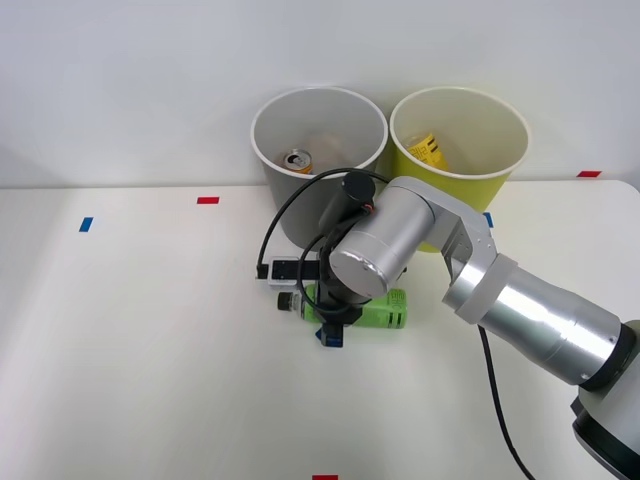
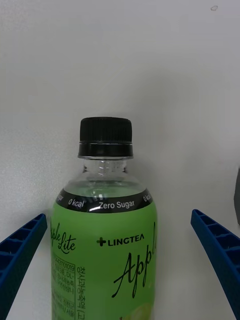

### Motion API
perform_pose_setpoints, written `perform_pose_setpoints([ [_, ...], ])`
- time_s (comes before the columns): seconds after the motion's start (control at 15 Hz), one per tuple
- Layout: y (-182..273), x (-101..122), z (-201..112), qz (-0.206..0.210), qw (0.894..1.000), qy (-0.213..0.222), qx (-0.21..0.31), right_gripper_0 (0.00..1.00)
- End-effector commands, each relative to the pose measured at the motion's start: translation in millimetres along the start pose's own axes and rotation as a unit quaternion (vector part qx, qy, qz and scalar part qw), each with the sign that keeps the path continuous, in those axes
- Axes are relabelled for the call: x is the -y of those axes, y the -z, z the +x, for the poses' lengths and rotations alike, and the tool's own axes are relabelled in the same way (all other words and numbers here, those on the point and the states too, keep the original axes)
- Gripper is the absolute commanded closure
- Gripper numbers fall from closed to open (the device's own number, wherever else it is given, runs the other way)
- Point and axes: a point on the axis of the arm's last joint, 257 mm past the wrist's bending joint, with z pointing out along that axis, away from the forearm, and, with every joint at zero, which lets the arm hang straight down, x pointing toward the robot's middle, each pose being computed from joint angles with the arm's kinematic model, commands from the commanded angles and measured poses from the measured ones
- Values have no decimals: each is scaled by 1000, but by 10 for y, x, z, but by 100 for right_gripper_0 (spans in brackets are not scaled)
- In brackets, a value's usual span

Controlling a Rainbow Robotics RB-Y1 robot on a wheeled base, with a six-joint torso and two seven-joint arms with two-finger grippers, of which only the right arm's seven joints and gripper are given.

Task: Put cans in the gray bin, plastic bottles in the light green bin

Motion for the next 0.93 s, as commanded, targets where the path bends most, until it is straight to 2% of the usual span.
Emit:
perform_pose_setpoints([
  [0.07,-62,16,8,-3,1000,-14,7,0],
  [0.13,-62,7,2,-5,1000,-16,8,0],
  [0.2,-62,1,-3,-6,1000,-16,9,8],
  [0.27,-58,-8,-2,-9,1000,-18,10,53],
  [0.33,-58,-11,-4,-10,1000,-19,10,77],
  [0.4,-55,-8,0,-10,1000,-20,11,90],
  [0.47,-46,2,0,-11,1000,-23,13,95],
  [0.6,-29,14,0,-12,1000,-25,16,99],
  [0.93,301,66,-78,-14,999,-30,25,100],
])
